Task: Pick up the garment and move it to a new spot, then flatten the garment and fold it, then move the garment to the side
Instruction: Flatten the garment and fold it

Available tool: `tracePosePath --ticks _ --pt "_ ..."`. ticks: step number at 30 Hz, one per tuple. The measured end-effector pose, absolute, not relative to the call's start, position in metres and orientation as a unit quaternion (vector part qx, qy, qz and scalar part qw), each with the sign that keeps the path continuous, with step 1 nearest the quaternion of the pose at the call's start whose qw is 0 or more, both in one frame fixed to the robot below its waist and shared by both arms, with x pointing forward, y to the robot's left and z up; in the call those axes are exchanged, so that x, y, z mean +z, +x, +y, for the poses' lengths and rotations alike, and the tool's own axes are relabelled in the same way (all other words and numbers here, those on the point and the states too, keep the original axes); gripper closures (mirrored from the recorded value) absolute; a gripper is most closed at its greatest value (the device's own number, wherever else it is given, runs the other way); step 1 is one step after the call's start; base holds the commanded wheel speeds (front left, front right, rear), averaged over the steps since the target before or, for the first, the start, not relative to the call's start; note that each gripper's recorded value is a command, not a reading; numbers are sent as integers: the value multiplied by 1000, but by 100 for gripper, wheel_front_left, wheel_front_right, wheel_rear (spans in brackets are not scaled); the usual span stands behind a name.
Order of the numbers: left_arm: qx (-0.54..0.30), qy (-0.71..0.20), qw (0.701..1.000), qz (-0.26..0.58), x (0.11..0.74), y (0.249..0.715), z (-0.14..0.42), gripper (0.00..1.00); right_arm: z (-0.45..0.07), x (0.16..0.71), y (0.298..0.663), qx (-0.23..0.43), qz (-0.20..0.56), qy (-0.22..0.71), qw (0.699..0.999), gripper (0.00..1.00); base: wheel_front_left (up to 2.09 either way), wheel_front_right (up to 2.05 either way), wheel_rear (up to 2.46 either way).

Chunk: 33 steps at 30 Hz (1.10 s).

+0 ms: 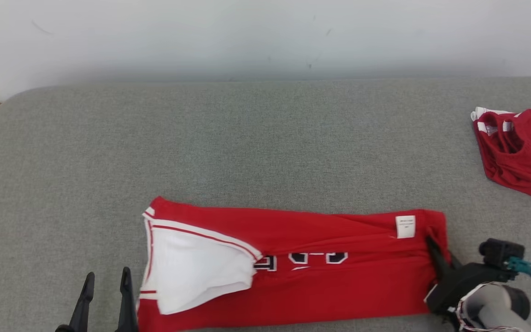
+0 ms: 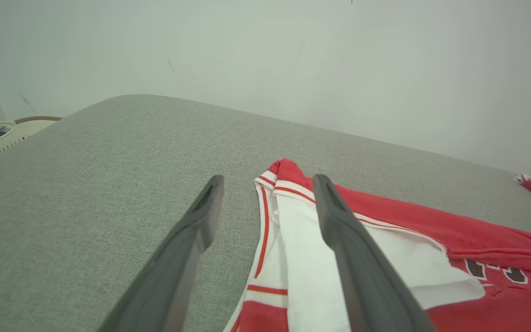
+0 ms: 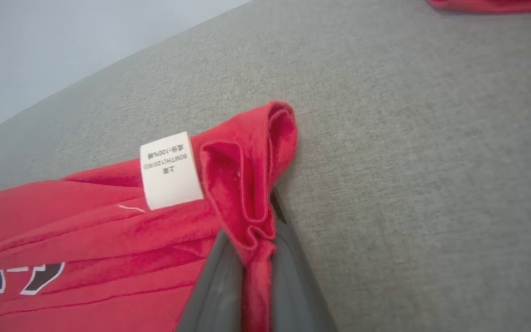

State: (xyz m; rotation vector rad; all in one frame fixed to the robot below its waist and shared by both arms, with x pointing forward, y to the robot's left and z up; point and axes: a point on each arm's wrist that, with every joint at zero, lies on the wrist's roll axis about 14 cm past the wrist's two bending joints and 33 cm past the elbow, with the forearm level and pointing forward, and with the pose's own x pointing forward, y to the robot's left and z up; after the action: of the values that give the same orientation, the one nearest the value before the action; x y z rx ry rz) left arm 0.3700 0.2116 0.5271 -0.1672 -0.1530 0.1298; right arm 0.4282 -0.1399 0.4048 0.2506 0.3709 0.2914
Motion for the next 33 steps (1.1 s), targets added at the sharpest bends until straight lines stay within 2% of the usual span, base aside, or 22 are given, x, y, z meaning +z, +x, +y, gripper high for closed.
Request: tracePosePath --ticks 7,11,23,33 --pt "62 -85 991 -79 529 371 211 0 -194 423 439 104 158 82 979 100 0 0 0" --pt "61 -88 991 -81 530 370 211 0 -198 433 439 108 146 72 981 100 0 0 0" --pt "64 -90 989 -95 539 364 212 0 -112 485 412 252 101 126 954 100 0 0 0" --pt "71 -92 989 -93 538 355 216 0 -29 512 387 353 120 218 902 100 0 0 0"
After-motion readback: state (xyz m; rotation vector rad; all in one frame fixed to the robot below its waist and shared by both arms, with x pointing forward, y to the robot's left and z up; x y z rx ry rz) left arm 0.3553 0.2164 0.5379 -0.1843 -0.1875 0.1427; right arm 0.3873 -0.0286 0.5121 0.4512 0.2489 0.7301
